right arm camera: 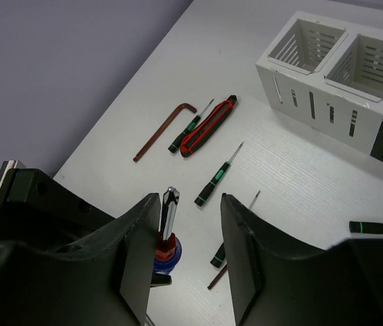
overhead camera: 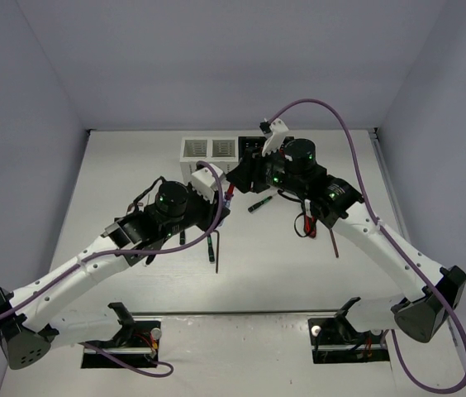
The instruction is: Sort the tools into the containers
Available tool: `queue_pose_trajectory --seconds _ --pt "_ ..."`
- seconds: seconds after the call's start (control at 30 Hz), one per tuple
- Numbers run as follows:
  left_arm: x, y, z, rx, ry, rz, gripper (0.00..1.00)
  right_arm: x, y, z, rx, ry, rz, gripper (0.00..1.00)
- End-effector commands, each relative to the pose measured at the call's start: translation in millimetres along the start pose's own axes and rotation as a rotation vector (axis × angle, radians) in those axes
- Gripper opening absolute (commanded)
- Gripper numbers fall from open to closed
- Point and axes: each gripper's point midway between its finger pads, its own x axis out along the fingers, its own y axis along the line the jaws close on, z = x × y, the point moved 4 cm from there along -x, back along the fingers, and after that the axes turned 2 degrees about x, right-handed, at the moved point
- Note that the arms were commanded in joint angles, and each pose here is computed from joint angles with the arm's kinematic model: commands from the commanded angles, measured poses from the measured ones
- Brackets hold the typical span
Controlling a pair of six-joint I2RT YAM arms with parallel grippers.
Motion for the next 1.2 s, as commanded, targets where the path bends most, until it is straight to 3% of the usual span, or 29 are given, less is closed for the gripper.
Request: queue_pose_trajectory --seconds 0.0,0.2,0.27,0.4,0.5,0.57,0.93,1.17 --pt "-4.3 -9.1 46.7 -0.014 -0.157 -0.036 0.0 -8.6 20.7 42.1 -0.046 -0.162 0.054 0.35" --pt "-2.3 -10.0 49.2 -0.008 -0.161 -0.04 0.0 -7.0 19.4 39.0 -0.045 -0.16 0.059 0.18" --pt "-0.3 -10.2 48.9 -0.007 -0.157 -0.041 0.0 -7.1 18.2 38.9 -0.048 -0.164 0.054 0.02" --pt "2.6 -6.8 46.3 -0.013 -0.152 -0.02 0.05 -7.4 14.3 40.4 -0.066 -0.176 0.032 0.0" --pt "3.1 0.6 40.6 -0.031 -0.135 0.036 0.69 -8.7 6.5 43.9 -0.091 -0.196 -0.014 0.0" --pt "1.3 8.5 39.4 -0.047 -0.132 0.097 0.81 -9.4 1.3 46.8 -0.104 -0.209 -0.041 0.0" --pt "-33.4 67.0 -12.9 -0.201 0.01 0.44 0.83 -10.2 -104.7 106.5 -0.285 -0.299 -0.41 0.0" --pt "-55.0 90.4 -57.4 -0.348 0.116 0.502 0.83 3.6 -167.1 152.2 -0.365 -0.334 -0.522 0.0"
